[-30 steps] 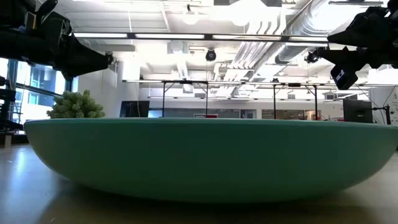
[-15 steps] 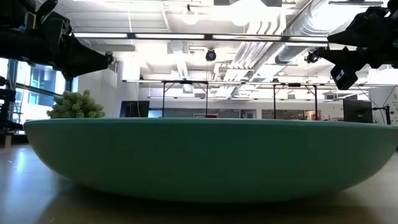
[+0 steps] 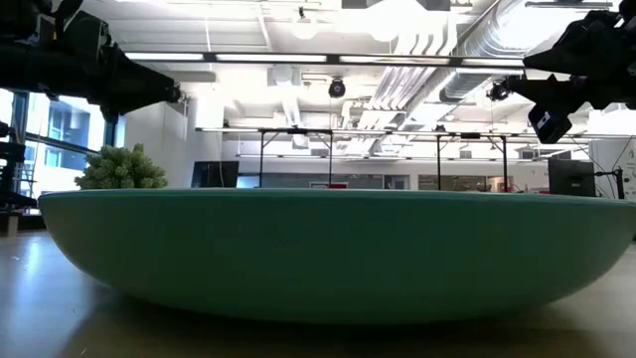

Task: Pick and place plate/cup/fork/spoon on tray
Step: Put the light blue plate onto the black tray

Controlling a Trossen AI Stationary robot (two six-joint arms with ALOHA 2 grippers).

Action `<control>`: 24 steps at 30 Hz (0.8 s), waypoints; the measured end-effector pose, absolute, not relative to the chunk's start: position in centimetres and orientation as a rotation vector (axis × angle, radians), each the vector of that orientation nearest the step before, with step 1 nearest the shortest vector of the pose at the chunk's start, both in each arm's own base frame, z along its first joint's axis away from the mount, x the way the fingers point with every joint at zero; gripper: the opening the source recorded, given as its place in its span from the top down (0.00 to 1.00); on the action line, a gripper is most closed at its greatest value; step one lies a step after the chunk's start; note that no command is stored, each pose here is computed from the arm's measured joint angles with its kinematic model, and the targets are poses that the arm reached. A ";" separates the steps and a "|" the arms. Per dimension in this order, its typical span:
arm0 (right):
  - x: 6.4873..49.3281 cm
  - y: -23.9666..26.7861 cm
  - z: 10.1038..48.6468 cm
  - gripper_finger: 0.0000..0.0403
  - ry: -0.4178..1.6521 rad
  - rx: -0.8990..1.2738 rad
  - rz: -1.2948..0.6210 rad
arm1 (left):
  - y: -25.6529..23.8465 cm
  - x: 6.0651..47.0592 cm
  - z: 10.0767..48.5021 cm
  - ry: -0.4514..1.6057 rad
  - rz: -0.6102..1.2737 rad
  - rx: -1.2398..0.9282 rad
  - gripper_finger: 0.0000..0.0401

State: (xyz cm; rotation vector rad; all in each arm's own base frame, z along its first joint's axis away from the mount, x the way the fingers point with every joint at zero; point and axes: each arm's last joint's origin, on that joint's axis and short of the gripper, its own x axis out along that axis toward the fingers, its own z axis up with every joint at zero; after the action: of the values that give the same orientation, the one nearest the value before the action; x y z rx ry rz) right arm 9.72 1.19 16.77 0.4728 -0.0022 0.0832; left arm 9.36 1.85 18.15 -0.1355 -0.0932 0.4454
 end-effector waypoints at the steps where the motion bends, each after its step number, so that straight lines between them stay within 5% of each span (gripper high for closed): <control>1: 9.7 1.2 16.8 0.67 -0.002 0.473 0.083 | 1.9 9.4 18.3 -0.111 0.444 -0.141 0.61; 16: 9.7 1.2 16.8 0.67 -0.003 0.473 0.083 | 1.7 7.9 22.6 -0.604 0.371 -0.308 0.61; 24: 9.7 1.2 16.8 0.67 -0.003 0.473 0.083 | 1.4 6.9 26.6 -0.703 0.266 -0.347 0.61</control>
State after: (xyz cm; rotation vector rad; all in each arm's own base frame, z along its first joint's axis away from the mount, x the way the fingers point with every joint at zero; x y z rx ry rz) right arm 9.72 1.19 16.78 0.4732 -0.0027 0.0830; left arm 6.88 1.43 26.57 -0.3469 -0.7030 0.2662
